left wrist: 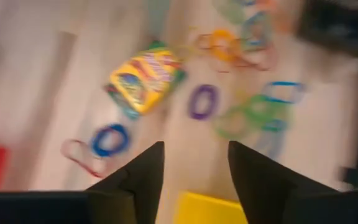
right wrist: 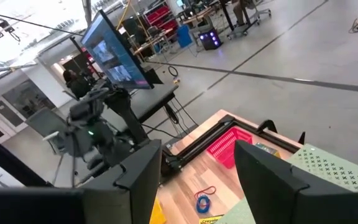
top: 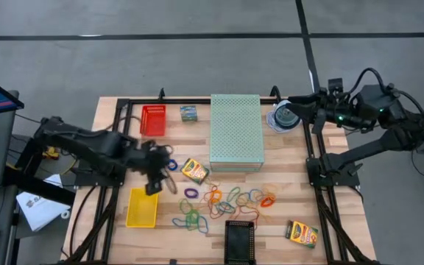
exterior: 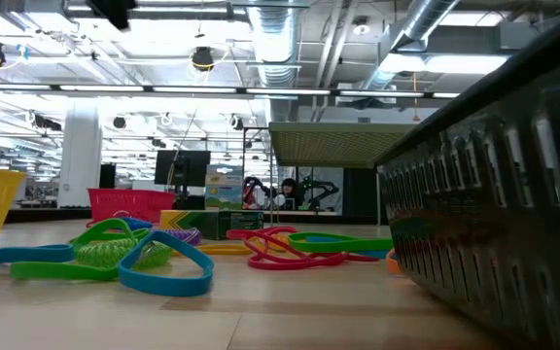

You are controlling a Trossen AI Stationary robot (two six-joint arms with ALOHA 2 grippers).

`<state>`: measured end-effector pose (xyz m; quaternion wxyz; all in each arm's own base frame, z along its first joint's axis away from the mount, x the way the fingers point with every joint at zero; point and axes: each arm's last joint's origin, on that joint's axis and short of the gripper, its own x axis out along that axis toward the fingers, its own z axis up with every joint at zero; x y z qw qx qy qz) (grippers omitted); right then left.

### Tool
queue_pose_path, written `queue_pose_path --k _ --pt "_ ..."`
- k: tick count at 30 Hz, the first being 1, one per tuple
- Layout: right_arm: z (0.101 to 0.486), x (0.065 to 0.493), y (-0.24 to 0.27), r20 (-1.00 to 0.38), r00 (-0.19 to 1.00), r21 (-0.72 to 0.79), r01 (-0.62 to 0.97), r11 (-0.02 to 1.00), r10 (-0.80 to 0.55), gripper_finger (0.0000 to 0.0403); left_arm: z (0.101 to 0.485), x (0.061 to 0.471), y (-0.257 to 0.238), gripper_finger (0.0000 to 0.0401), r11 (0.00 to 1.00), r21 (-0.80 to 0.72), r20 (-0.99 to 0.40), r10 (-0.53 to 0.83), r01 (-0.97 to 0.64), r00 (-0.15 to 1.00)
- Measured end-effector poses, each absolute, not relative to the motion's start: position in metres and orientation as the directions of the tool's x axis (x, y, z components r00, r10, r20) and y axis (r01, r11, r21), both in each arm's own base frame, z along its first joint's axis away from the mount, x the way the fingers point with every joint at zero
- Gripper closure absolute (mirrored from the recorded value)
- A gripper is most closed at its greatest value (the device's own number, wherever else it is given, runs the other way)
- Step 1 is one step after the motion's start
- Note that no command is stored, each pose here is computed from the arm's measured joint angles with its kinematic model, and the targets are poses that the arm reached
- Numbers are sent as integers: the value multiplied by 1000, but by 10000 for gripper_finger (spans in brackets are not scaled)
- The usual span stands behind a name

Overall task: Pick & Place Office Desk Supplies
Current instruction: Put the crayon box into the red bin

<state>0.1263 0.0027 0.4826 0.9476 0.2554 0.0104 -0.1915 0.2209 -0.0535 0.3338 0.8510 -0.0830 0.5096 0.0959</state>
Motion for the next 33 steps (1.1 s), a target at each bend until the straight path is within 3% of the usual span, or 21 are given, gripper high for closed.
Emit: queue_pose_path --k 4,8,18,24,33 --pt "482 127 3 -119 926 479 369 796 -358 202 321 245 -13 194 957 16 -899 141 -290 415" --pt "482 127 3 -119 926 485 368 793 -358 202 321 258 38 186 948 5 -862 166 -319 478" --pt "484 127 3 -105 928 493 362 791 -359 202 362 240 137 194 917 228 -747 380 -327 545" --pt "485 127 3 -95 927 498 360 789 -363 202 359 252 175 198 937 279 -789 350 -212 505" --pt "485 126 2 -97 925 506 365 782 -369 202 322 281 212 208 957 288 -885 282 -42 371"
